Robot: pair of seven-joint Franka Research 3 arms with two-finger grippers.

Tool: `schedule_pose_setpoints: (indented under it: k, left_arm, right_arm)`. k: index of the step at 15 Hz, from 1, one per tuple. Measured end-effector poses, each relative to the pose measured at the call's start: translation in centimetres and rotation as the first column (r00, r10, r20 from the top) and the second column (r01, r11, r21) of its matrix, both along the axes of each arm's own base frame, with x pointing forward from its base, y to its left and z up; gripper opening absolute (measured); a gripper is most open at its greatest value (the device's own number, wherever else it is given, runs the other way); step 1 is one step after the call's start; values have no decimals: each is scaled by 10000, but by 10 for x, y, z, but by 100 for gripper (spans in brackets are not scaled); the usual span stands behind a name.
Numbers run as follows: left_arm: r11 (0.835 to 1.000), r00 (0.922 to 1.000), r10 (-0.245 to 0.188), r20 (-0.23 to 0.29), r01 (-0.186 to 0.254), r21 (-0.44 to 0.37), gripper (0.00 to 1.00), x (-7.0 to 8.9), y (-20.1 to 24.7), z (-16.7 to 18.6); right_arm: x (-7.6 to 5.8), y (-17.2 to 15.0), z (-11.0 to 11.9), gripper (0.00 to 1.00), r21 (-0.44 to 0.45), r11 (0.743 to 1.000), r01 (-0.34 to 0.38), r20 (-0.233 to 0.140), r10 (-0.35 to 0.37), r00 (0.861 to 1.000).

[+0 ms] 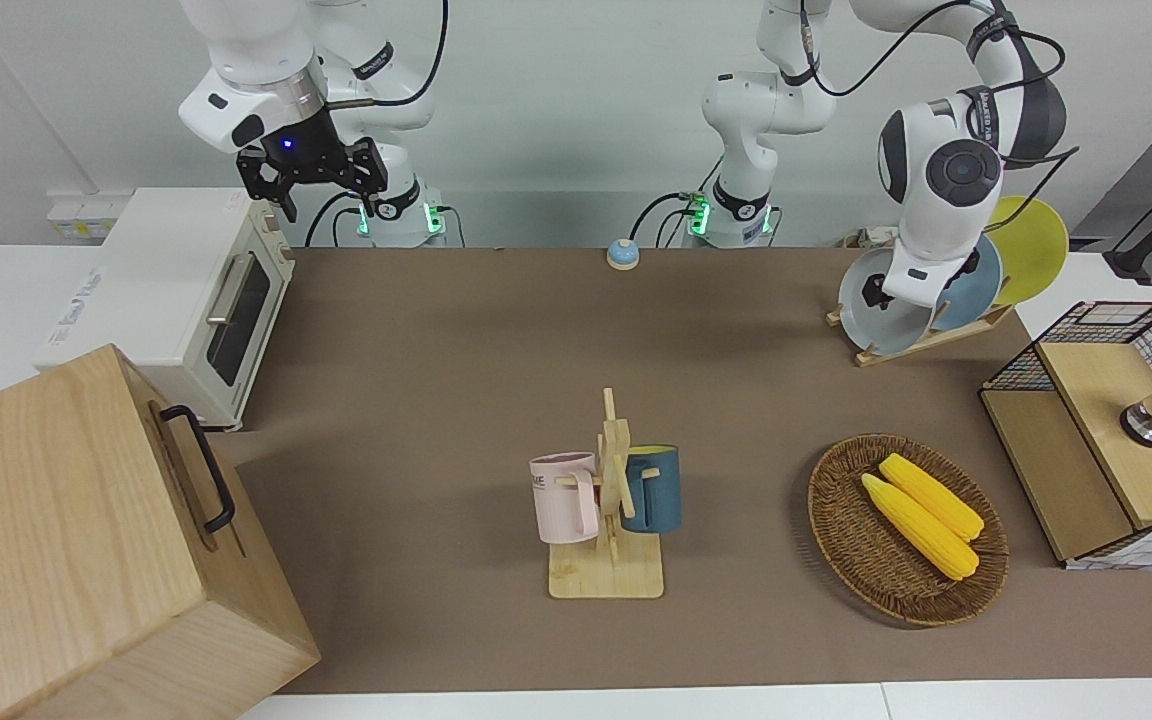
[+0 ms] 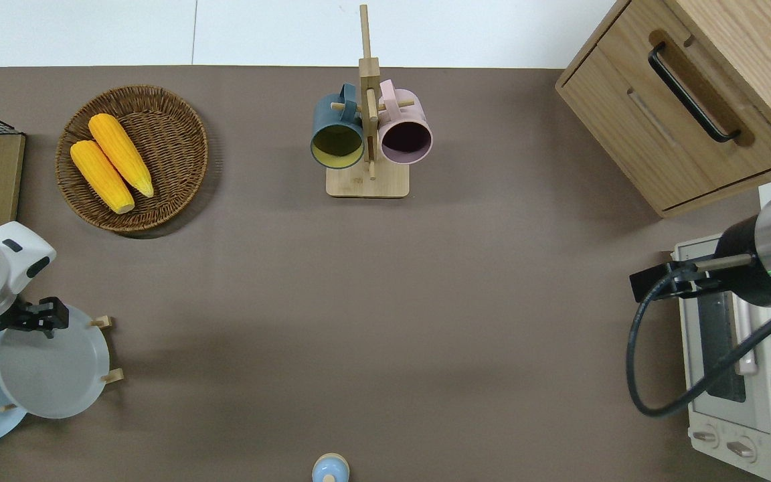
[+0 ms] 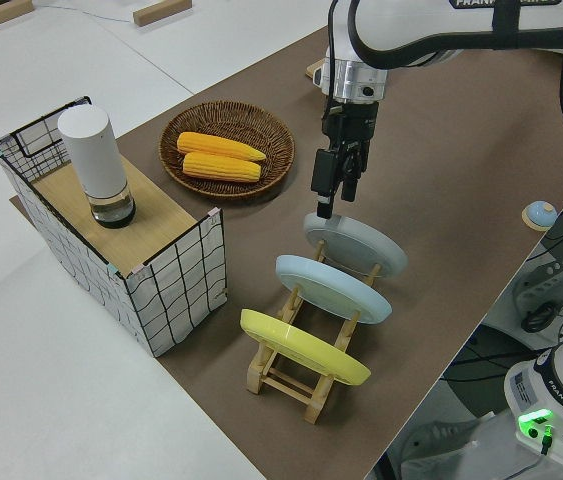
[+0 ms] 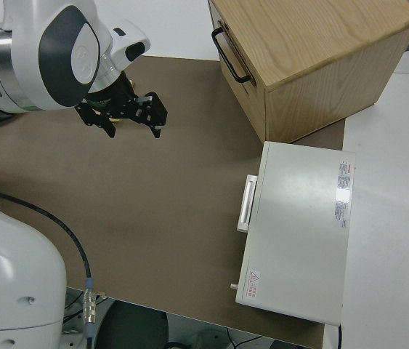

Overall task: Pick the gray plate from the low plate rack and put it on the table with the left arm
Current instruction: 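Grasp the gray plate rim with the left gripper and lift it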

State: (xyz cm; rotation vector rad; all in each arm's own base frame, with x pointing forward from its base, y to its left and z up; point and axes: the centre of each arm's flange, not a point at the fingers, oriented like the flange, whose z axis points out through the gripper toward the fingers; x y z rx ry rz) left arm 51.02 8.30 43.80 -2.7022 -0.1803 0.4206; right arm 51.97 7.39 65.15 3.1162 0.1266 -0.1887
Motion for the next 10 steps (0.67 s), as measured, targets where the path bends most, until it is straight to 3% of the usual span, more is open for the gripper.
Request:
schedule_pose_setpoints:
  k: [2,3,9,10]
  left_arm:
    - [10000,9998,25,-219,-26,-32,96,-4,4,-9]
    - [10000,9996,21,-297,-22,-36,89,-5,3,-13]
    - [10000,9992,0,-405,-1,-37,22,-6,3,-17]
    - [10000,9993,-54,-374,52,-54,16,-6,2,-15]
  right_arm:
    - [0,0,0,99,0,10000,0,0,0,10000]
    - [0,0,0,99,0,10000,0,0,0,10000]
    - [0,0,0,99,0,10000,0,0,0,10000]
    - [0,0,0,99,0,10000,0,0,0,10000]
